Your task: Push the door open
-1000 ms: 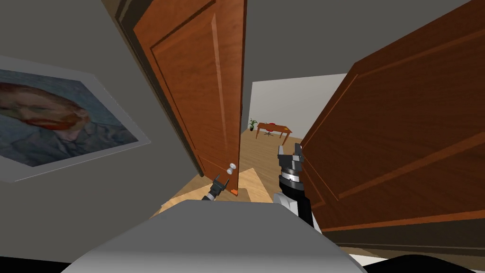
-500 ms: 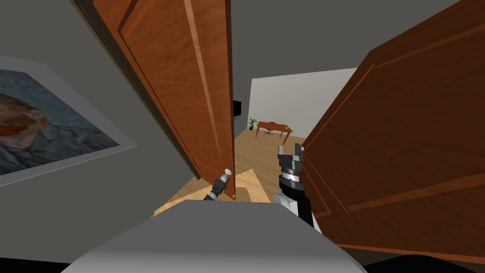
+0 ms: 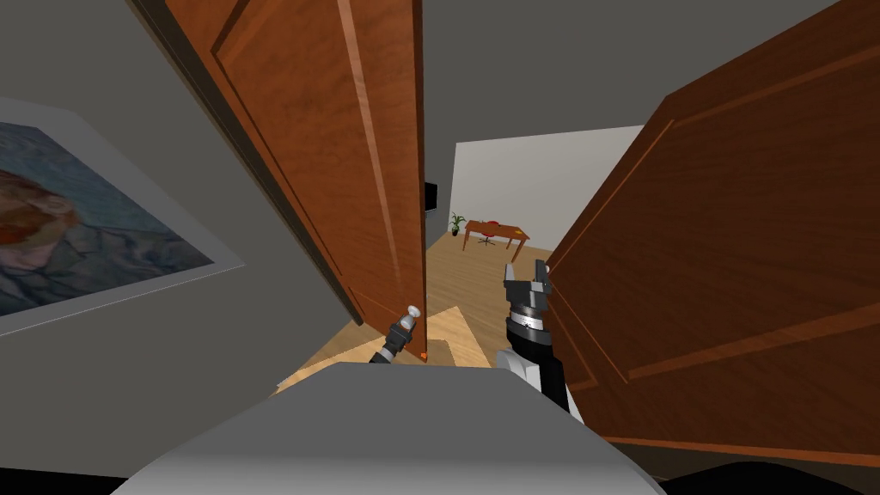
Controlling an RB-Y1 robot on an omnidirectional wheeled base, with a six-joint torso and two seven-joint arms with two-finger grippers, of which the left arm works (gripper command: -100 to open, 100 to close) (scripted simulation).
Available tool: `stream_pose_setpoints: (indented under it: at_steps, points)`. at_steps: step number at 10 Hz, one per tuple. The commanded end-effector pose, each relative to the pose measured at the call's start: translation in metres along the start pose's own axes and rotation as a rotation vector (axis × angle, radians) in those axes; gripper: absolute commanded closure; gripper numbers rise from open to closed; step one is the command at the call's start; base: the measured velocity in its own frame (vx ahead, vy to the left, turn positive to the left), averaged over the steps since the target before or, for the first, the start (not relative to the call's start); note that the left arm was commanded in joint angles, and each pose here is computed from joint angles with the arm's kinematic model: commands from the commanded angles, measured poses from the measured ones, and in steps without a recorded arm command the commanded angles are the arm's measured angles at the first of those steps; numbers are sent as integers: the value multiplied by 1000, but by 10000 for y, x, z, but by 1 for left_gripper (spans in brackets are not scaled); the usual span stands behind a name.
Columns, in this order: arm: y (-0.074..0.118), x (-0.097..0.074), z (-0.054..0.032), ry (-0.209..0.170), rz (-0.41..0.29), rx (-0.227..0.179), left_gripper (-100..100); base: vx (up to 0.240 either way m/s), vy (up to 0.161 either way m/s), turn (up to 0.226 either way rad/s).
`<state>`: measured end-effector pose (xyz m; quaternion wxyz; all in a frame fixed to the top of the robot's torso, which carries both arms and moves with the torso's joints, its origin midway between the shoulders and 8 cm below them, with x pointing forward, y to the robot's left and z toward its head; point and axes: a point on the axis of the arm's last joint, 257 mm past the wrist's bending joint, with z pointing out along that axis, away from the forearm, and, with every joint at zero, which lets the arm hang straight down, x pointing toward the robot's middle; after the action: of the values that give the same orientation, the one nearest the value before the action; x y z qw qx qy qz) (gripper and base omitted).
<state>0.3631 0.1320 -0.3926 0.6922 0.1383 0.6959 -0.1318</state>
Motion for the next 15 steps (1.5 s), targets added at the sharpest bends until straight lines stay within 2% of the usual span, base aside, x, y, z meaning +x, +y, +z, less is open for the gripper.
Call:
stream_pose_setpoints:
  at_steps: [1,6,11,12,14,15]
  points:
    - [41,-8,0,-4,-38,-8,100,17,-11,-39]
    - [162,-36,2,-19,-155,-31,100,18,-12,-27]
    - [350,-86,13,-52,-339,-68,100,37,-16,-49]
    - [350,-86,13,-52,-347,-68,100,29,-9,-15]
    - [439,-111,20,-71,-429,-86,100,23,-15,-49]
    - [439,-111,20,-71,-440,-86,100,31,-6,-20]
